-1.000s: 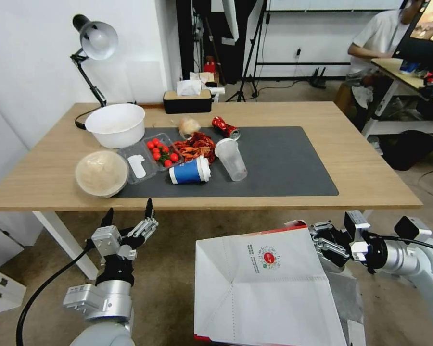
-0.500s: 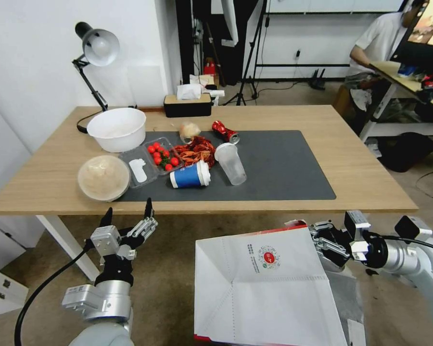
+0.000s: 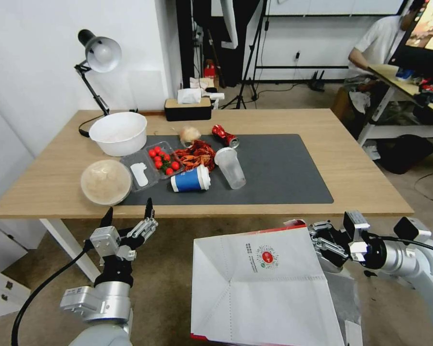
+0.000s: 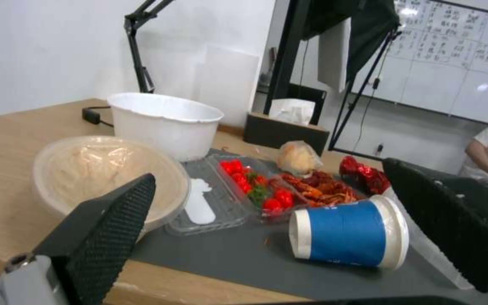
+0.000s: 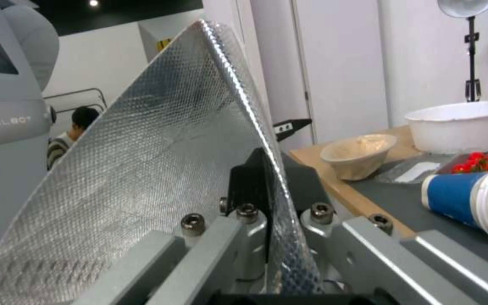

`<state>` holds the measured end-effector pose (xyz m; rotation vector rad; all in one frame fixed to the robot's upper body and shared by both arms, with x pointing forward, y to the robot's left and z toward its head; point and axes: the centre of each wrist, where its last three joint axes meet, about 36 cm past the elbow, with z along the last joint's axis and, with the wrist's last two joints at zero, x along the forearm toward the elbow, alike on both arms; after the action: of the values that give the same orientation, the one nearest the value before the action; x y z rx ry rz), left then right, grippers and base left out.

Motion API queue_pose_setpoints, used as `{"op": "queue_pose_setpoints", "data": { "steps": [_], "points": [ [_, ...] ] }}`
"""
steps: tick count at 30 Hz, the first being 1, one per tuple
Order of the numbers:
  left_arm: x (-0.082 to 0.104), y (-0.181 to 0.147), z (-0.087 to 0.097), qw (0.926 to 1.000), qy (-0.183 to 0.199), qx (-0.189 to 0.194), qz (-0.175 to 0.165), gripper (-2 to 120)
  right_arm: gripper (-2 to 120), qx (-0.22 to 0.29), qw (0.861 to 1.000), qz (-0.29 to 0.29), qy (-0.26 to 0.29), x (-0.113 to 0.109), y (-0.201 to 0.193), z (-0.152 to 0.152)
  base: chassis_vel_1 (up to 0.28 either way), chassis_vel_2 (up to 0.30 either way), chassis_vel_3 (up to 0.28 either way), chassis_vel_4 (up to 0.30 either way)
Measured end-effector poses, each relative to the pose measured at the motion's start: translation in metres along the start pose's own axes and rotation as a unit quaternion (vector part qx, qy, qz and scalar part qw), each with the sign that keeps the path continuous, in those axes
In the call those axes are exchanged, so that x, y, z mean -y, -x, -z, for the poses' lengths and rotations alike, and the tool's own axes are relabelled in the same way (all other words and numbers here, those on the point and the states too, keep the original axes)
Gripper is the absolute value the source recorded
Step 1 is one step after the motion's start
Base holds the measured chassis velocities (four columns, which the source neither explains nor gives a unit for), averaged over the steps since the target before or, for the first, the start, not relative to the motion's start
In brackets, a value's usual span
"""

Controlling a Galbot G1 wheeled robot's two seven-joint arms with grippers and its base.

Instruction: Pick up the food delivery bag from the floor and place it on the table.

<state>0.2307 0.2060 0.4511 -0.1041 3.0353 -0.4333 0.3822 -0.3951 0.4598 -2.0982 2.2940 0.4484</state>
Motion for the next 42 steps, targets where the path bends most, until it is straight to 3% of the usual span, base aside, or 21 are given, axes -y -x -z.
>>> {"op": "queue_pose_setpoints", "data": {
  "steps": [10, 17, 21, 23, 25, 26, 29, 30, 33, 34, 35, 37, 39, 42],
  "points": [
    [-0.001, -0.001, -0.001, 1.0000, -0.001, 0.003, 0.001, 100, 0, 0.044, 0.999, -0.029, -0.014, -0.010, 0.005, 0.020, 0.000, 0.000, 0.000, 0.000],
    [-0.001, -0.002, 0.000, 1.0000, -0.002, 0.007, 0.004, 100, 0, 0.100, 0.992, -0.066, -0.036, -0.018, 0.007, 0.056, 0.000, 0.000, 0.000, 0.000],
    [-0.001, -0.002, -0.002, 0.9999, -0.002, 0.007, 0.006, 100, 0, 0.149, 0.978, -0.127, -0.069, -0.025, 0.003, 0.095, 0.000, 0.000, 0.000, 0.000],
    [-0.001, -0.002, -0.002, 0.9999, -0.002, 0.007, 0.007, 100, 0, 0.155, 0.975, -0.139, -0.074, -0.026, 0.002, 0.100, 0.000, 0.000, 0.000, 0.000],
    [-0.001, -0.002, -0.002, 1.0000, -0.001, 0.007, 0.006, 100, 0, 0.178, 0.953, -0.227, -0.096, -0.035, 0.006, 0.126, 0.000, 0.000, 0.000, 0.000],
    [-0.001, -0.002, -0.002, 1.0000, -0.001, 0.007, 0.006, 100, 0, 0.178, 0.953, -0.227, -0.096, -0.035, 0.006, 0.126, 0.000, 0.000, 0.000, 0.000],
    [-0.001, -0.002, -0.003, 1.0000, -0.001, 0.005, 0.004, 100, 0, 0.207, 0.908, -0.351, -0.099, -0.036, 0.017, 0.147, 0.000, 0.000, 0.000, 0.000],
    [-0.001, -0.002, -0.003, 1.0000, -0.001, 0.005, 0.004, 100, 0, 0.207, 0.908, -0.351, -0.099, -0.036, 0.017, 0.147, 0.000, 0.000, 0.000, 0.000],
    [-0.001, -0.002, -0.005, 1.0000, 0.000, 0.003, 0.004, 100, 0, 0.232, 0.861, -0.445, -0.080, -0.027, 0.030, 0.156, 0.000, 0.000, 0.000, 0.000],
    [-0.001, -0.002, -0.005, 1.0000, 0.000, 0.003, 0.005, 100, 0, 0.235, 0.852, -0.461, -0.076, -0.025, 0.031, 0.157, 0.000, 0.000, 0.000, 0.000],
    [-0.001, -0.002, -0.005, 1.0000, 0.000, 0.003, 0.005, 100, 0, 0.235, 0.852, -0.461, -0.076, -0.025, 0.031, 0.157, 0.000, 0.000, 0.000, 0.000],
    [-0.003, -0.002, -0.006, 1.0000, 0.003, 0.002, 0.005, 100, 0, 0.241, 0.830, -0.500, -0.055, -0.015, 0.033, 0.158, 0.000, 0.000, 0.000, 0.000],
    [-0.004, -0.002, -0.006, 1.0000, 0.004, 0.002, 0.005, 100, 0, 0.241, 0.825, -0.509, -0.047, -0.013, 0.033, 0.158, 0.000, 0.000, 0.000, 0.000],
    [-0.005, -0.002, -0.009, 1.0000, 0.006, -0.001, 0.007, 100, 0, 0.230, 0.801, -0.552, 0.001, -0.003, 0.029, 0.158, 0.000, 0.000, 0.000, 0.000]
  ]
}}
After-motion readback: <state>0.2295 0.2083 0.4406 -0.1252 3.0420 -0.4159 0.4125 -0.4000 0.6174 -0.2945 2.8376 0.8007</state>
